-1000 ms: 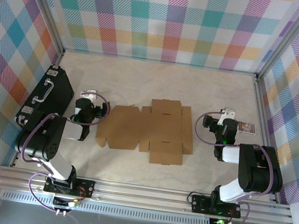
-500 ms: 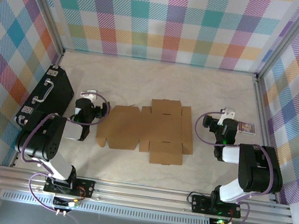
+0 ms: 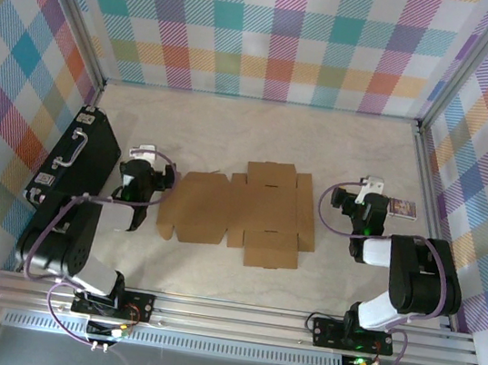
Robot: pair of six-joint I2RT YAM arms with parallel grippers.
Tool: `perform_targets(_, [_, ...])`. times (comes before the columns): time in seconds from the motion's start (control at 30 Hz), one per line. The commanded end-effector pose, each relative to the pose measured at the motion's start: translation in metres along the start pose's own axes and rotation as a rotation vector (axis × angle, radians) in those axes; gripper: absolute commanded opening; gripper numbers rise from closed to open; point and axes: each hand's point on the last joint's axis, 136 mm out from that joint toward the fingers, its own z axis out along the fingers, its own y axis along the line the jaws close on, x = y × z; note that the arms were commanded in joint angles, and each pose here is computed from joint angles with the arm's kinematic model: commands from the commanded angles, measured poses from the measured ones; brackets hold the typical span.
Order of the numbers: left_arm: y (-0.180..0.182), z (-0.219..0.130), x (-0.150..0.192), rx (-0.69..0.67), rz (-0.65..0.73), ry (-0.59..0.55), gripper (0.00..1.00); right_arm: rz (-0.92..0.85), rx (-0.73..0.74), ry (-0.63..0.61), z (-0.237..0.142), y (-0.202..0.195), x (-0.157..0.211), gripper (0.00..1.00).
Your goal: Fold the paper box
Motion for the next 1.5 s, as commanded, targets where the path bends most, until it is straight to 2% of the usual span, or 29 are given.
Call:
perform_targets(0.0, [0.012,-0.019,-0.025,-0.091,-0.069,0.077,1.00,-0.002,-0.026,-0.056,-0.008,0.005,-0.013,0.99])
perform_targets(0.07, [0.010,-0.028,-0.032,-0.087,-0.057,0.120,1.00,-0.005,-0.035,-0.066,-0.010,0.006,-0.016,0.99])
perform_targets(0.2, [0.021,-0.048,-0.041,-0.092,-0.176,-0.035,1.00,-0.010,0.031,-0.072,-0.026,0.002,-0.038,0.99])
perform_targets(0.3, [0.014,-0.065,-0.054,-0.009,-0.239,-0.089,0.99,0.076,0.054,-0.086,-0.045,-0.004,-0.052,0.99])
perform_targets(0.43, [-0.002,-0.077,-0.060,0.096,-0.296,-0.047,1.00,0.258,0.036,-0.118,-0.067,-0.005,-0.066,0.99])
perform_targets(0.5, [-0.001,-0.081,-0.058,0.088,-0.316,-0.017,1.00,0.378,0.081,-0.109,-0.076,-0.015,-0.068,0.99])
perform_targets(0.53, [-0.002,-0.084,-0.059,0.096,-0.319,-0.014,1.00,0.380,0.060,-0.099,-0.078,-0.012,-0.070,0.99])
perform_targets(0.67, [-0.034,-0.095,-0.056,0.286,-0.362,0.067,1.00,0.405,-0.143,-0.008,-0.084,0.025,-0.073,0.99])
perform_targets(0.8, [-0.076,-0.111,-0.045,0.495,-0.402,0.197,0.96,0.428,-0.306,0.201,-0.089,0.060,-0.060,0.99])
perform_targets(0.93, [-0.092,-0.115,-0.010,0.496,-0.377,0.331,0.95,0.466,-0.446,0.403,-0.093,0.091,-0.041,1.00])
perform_targets(1.07, [-0.110,-0.116,0.024,0.489,-0.317,0.440,0.94,0.509,-0.561,0.514,-0.090,0.113,-0.024,0.97])
perform_targets(1.23, [-0.127,-0.116,0.052,0.469,-0.203,0.536,0.92,0.517,-0.566,0.639,-0.078,0.119,0.001,0.93])
perform_targets(1.47, [-0.135,-0.111,0.073,0.479,-0.184,0.586,0.92,0.530,-0.586,0.723,-0.065,0.125,0.022,0.90])
